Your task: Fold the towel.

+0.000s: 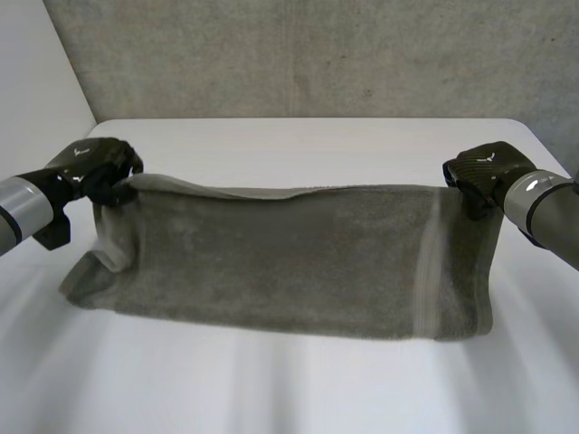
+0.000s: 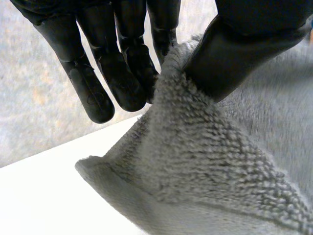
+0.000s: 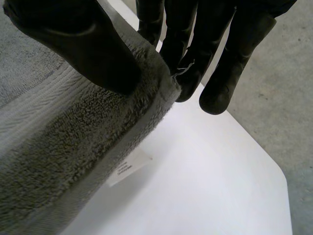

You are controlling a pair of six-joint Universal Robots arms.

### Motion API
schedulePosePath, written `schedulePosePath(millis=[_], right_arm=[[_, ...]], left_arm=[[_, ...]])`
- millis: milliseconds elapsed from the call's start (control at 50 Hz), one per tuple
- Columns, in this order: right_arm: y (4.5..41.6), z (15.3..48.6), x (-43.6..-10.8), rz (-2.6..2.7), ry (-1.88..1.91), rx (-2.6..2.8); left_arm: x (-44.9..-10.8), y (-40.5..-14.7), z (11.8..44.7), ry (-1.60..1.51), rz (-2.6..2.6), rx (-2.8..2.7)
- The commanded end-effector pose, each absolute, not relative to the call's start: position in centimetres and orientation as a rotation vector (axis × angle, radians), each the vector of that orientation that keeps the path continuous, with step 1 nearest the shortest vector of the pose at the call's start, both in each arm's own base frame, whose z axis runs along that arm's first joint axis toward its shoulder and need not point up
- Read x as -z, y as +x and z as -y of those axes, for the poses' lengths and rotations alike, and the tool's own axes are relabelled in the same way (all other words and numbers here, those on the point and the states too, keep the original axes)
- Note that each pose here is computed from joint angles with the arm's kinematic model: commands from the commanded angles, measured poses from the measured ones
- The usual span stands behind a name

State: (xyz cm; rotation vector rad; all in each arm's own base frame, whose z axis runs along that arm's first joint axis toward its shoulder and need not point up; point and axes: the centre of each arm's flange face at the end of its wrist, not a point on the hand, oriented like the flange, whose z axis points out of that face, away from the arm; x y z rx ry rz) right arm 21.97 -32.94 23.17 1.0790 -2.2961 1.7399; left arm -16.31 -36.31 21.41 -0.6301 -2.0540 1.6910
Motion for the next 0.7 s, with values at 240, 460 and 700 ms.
schedulePosePath(millis=[240, 460, 700], right_arm=[[24.2, 37.5, -31.5, 1.886, 0.977, -2.213], [23.6, 35.7, -46.3, 1.416, 0.693, -2.710], [23.6, 36.8, -34.0, 1.920, 0.921, -2.396]], left_arm=[[-28.2, -17.4, 41.1, -0.675, 1.992, -2.050], [-47.6, -19.4, 38.4, -0.395, 1.315, -2.440], [-33.0, -19.0, 40.0, -0.390, 1.848, -2.063]])
